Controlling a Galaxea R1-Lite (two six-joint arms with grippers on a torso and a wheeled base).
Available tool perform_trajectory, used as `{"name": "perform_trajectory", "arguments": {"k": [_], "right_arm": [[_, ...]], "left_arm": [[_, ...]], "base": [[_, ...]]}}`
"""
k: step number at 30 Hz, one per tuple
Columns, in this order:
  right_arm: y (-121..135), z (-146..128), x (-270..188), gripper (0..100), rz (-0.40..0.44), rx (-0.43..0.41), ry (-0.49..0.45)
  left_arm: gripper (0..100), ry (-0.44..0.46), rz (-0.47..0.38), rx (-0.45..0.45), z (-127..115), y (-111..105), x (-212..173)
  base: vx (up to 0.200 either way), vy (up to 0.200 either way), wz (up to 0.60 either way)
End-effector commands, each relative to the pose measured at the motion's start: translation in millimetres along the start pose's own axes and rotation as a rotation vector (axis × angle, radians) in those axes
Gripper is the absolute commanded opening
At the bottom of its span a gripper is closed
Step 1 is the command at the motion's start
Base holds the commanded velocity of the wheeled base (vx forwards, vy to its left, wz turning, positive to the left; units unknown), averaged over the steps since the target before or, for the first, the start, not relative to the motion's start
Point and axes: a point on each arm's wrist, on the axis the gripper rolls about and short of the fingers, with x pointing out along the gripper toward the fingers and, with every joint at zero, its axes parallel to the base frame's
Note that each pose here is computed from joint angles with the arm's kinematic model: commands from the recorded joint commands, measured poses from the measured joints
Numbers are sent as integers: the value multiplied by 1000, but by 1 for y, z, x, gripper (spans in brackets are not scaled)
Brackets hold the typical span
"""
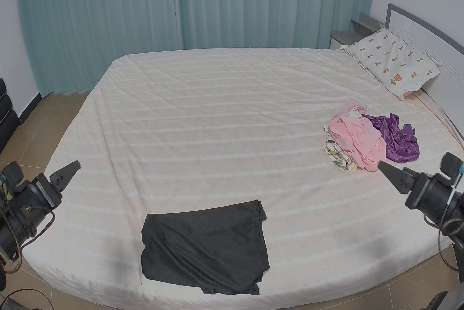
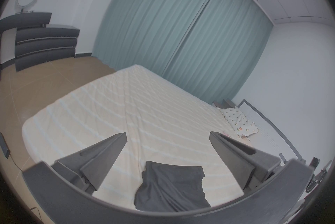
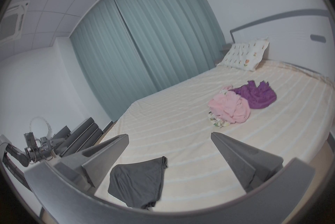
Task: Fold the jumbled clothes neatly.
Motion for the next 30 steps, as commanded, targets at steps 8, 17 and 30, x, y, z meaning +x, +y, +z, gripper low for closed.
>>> {"name": "perform_trajectory", "arguments": {"k": [8,17,30], "right_arm": [[-43,-24,-112,100,-106,-121,-210],[-56,-49,-132,100,-161,-133,-187],[-70,-83,-159,100,-204,-159,-160]], "left_arm": [[100,-204,-10,59,-26,13,-103],[100,-280,27,156,-48,26,-130],[100,-274,67,205,-75,42,-143]], "base": [[0,0,0],[0,0,0],[0,0,0]]}}
